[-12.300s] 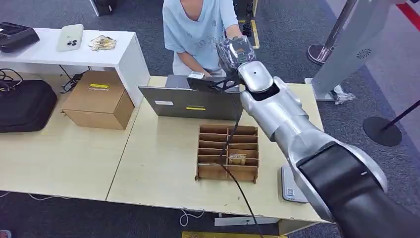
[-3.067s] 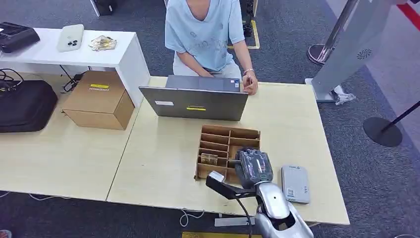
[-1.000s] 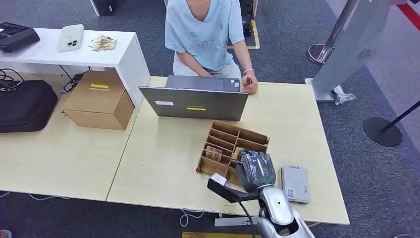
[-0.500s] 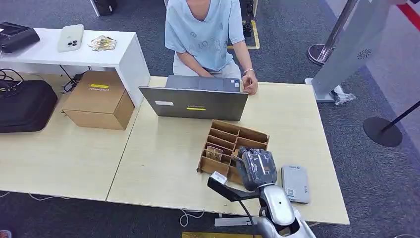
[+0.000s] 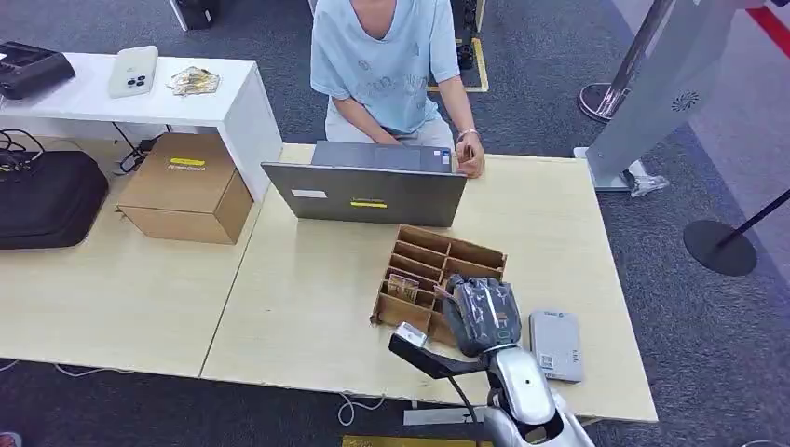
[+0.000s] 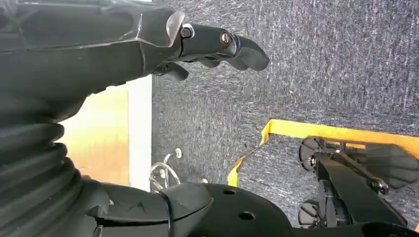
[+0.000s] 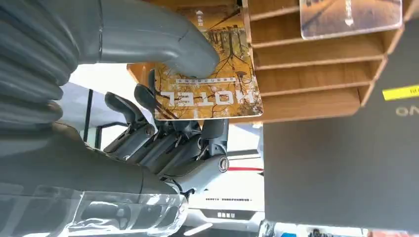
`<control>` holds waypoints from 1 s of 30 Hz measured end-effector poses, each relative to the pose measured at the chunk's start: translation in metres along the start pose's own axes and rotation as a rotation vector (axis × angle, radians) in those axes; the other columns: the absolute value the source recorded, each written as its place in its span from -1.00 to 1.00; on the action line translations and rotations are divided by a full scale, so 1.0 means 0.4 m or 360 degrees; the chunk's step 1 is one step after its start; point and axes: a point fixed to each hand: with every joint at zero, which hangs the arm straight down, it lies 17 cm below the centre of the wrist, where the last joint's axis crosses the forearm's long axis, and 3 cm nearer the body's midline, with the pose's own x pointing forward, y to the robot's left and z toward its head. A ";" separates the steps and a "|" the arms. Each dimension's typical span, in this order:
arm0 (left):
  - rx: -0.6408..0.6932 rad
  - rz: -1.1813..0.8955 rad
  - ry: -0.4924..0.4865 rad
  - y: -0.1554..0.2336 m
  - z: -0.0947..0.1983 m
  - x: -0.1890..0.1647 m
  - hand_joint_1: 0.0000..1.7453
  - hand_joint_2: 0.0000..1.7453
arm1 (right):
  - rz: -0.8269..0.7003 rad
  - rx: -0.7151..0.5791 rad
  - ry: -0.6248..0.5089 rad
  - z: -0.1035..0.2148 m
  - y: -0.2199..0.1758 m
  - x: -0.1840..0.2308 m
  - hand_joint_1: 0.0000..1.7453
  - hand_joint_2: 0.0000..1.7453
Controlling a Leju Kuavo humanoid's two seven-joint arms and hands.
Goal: Pass the card to the sensor for recognition and then transmit it.
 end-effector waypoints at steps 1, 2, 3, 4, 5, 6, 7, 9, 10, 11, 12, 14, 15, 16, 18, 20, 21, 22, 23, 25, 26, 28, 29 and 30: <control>0.0001 0.0000 -0.0001 0.000 0.000 0.000 -1.00 1.00 | 0.0000 -0.0015 -0.0003 -0.001 -0.008 0.002 1.00 1.00; 0.0002 0.0001 0.0000 0.000 0.000 0.000 -1.00 1.00 | 0.0000 -0.0043 -0.0008 -0.002 -0.019 0.004 1.00 1.00; 0.0002 0.0002 -0.0001 0.000 0.000 0.000 -1.00 1.00 | 0.0002 -0.0079 -0.0016 -0.004 -0.034 0.007 1.00 1.00; 0.0002 0.0003 -0.0002 0.000 0.000 0.001 -1.00 1.00 | 0.0009 -0.0107 -0.0025 -0.005 -0.047 0.010 1.00 1.00; 0.0002 0.0005 -0.0005 0.000 0.000 0.002 -1.00 1.00 | 0.0007 -0.0133 -0.0033 -0.006 -0.059 0.013 1.00 1.00; 0.0002 0.0006 -0.0008 0.000 0.000 0.002 -1.00 1.00 | 0.0003 -0.0161 -0.0039 -0.007 -0.072 0.015 1.00 1.00; 0.0002 0.0009 -0.0008 0.000 0.000 0.002 -1.00 1.00 | 0.0003 -0.0189 -0.0048 -0.009 -0.085 0.018 1.00 1.00; 0.0002 0.0018 -0.0006 -0.001 0.000 0.002 -1.00 1.00 | 0.0002 -0.0269 -0.0079 -0.010 -0.118 0.029 1.00 1.00; 0.0003 0.0019 -0.0006 -0.001 0.000 0.002 -1.00 1.00 | 0.0000 -0.0307 -0.0093 -0.011 -0.134 0.033 1.00 1.00; 0.0003 0.0022 -0.0008 -0.001 0.000 0.003 -1.00 1.00 | -0.0006 -0.0352 -0.0110 -0.011 -0.151 0.039 1.00 1.00; 0.0004 0.0023 -0.0009 0.000 0.000 0.003 -1.00 1.00 | -0.0012 -0.0398 -0.0126 -0.010 -0.170 0.044 1.00 1.00; 0.0004 0.0023 -0.0011 0.000 0.000 0.004 -1.00 1.00 | -0.0040 -0.0483 -0.0152 -0.008 -0.204 0.051 1.00 1.00; 0.0004 0.0023 -0.0012 0.000 0.000 0.004 -1.00 1.00 | -0.0051 -0.0518 -0.0162 -0.007 -0.218 0.054 1.00 1.00; 0.0004 0.0023 -0.0012 0.000 0.000 0.004 -1.00 1.00 | -0.0058 -0.0541 -0.0168 -0.007 -0.228 0.056 1.00 1.00; 0.0004 0.0022 -0.0013 0.000 0.000 0.004 -1.00 1.00 | -0.0070 -0.0571 -0.0177 -0.005 -0.241 0.058 1.00 1.00; 0.0005 0.0022 -0.0014 0.000 0.000 0.005 -1.00 1.00 | -0.0077 -0.0605 -0.0194 -0.002 -0.255 0.063 1.00 1.00; 0.0006 0.0022 -0.0014 0.000 0.000 0.005 -1.00 1.00 | -0.0077 -0.0632 -0.0208 0.000 -0.264 0.067 1.00 1.00; 0.0007 0.0021 -0.0015 0.001 0.000 0.005 -1.00 1.00 | -0.0077 -0.0659 -0.0219 0.002 -0.273 0.070 1.00 1.00; 0.0007 0.0019 -0.0015 0.001 0.000 0.005 -1.00 1.00 | -0.0078 -0.0698 -0.0237 0.006 -0.286 0.074 1.00 1.00; 0.0009 0.0017 -0.0016 0.001 0.000 0.005 -1.00 1.00 | -0.0077 -0.0759 -0.0263 0.012 -0.307 0.081 1.00 1.00; 0.0011 0.0016 -0.0017 0.002 0.000 0.006 -1.00 1.00 | -0.0073 -0.0789 -0.0278 0.015 -0.318 0.085 1.00 1.00; 0.0014 0.0011 -0.0018 0.002 0.000 0.006 -1.00 1.00 | -0.0062 -0.0863 -0.0308 0.021 -0.344 0.092 1.00 1.00; 0.0015 0.0005 -0.0020 0.003 0.000 0.006 -1.00 1.00 | -0.0046 -0.0898 -0.0321 0.022 -0.357 0.096 1.00 1.00; 0.0016 0.0002 -0.0021 0.003 0.000 0.006 -1.00 1.00 | -0.0039 -0.0925 -0.0332 0.022 -0.368 0.098 1.00 1.00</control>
